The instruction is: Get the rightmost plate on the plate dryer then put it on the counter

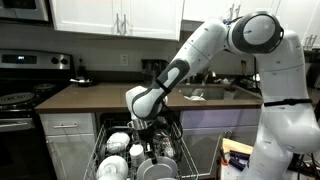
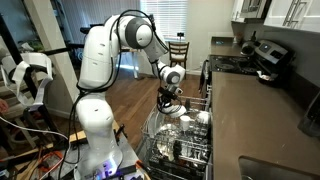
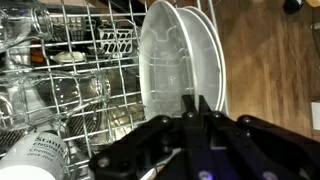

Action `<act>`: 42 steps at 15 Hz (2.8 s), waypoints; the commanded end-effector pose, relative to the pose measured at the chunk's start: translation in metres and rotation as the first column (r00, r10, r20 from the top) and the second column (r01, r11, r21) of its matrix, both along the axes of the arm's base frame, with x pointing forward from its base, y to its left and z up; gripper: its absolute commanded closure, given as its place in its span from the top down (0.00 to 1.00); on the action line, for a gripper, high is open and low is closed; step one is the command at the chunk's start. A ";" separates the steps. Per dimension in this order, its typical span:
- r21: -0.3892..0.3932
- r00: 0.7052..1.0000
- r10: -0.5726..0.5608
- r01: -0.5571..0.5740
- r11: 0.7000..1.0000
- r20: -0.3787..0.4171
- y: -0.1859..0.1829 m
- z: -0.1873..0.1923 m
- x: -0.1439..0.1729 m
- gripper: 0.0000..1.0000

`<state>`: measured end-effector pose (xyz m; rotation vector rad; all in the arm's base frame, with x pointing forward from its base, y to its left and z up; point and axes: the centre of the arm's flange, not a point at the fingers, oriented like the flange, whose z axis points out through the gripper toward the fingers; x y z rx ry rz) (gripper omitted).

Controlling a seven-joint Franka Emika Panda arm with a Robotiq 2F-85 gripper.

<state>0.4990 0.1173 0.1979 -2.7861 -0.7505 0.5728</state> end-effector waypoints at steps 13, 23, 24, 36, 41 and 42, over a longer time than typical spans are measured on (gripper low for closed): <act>-0.244 0.988 0.001 0.037 0.969 0.153 -0.009 0.098 -0.026 0.01; -0.234 0.985 0.021 0.020 0.972 0.172 -0.007 0.098 -0.017 0.06; -0.256 0.984 0.018 0.028 0.966 0.176 -0.007 0.100 -0.017 0.01; -0.445 0.944 0.164 -0.020 0.895 0.287 0.017 0.118 -0.014 0.01; -0.514 0.918 0.214 -0.013 0.857 0.333 0.010 0.121 -0.010 0.01; -0.525 0.915 0.220 -0.011 0.851 0.338 0.009 0.121 -0.009 0.01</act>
